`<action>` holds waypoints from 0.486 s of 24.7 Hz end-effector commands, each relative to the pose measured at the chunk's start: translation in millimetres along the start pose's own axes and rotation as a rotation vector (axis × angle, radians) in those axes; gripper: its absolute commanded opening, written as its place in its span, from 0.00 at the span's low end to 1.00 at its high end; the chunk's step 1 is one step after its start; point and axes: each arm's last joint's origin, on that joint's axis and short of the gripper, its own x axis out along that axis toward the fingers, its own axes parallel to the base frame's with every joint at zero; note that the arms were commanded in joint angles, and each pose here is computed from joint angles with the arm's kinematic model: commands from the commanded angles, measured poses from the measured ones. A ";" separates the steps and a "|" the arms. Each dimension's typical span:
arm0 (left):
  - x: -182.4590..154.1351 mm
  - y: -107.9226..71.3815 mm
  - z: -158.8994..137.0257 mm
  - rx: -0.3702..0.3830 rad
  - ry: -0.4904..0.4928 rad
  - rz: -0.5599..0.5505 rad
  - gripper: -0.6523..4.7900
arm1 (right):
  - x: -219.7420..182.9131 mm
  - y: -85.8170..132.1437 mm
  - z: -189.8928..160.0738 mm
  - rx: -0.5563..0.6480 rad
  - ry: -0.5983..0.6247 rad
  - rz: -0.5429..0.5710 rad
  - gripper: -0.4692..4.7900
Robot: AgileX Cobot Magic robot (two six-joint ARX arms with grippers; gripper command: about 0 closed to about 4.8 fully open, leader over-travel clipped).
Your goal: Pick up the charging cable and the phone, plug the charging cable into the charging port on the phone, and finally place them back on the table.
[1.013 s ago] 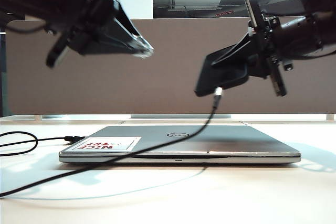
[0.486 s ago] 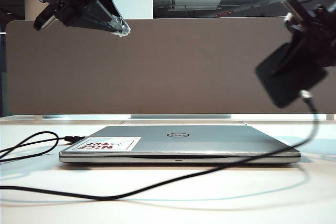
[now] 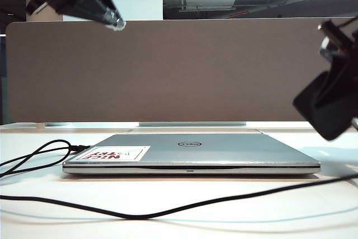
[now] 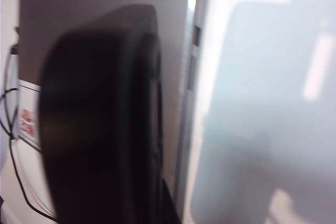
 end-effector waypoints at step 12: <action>-2.5 -0.6 2.9 0.014 0.000 -0.002 0.11 | 27.8 -23.2 10.6 -0.043 0.084 -0.050 0.08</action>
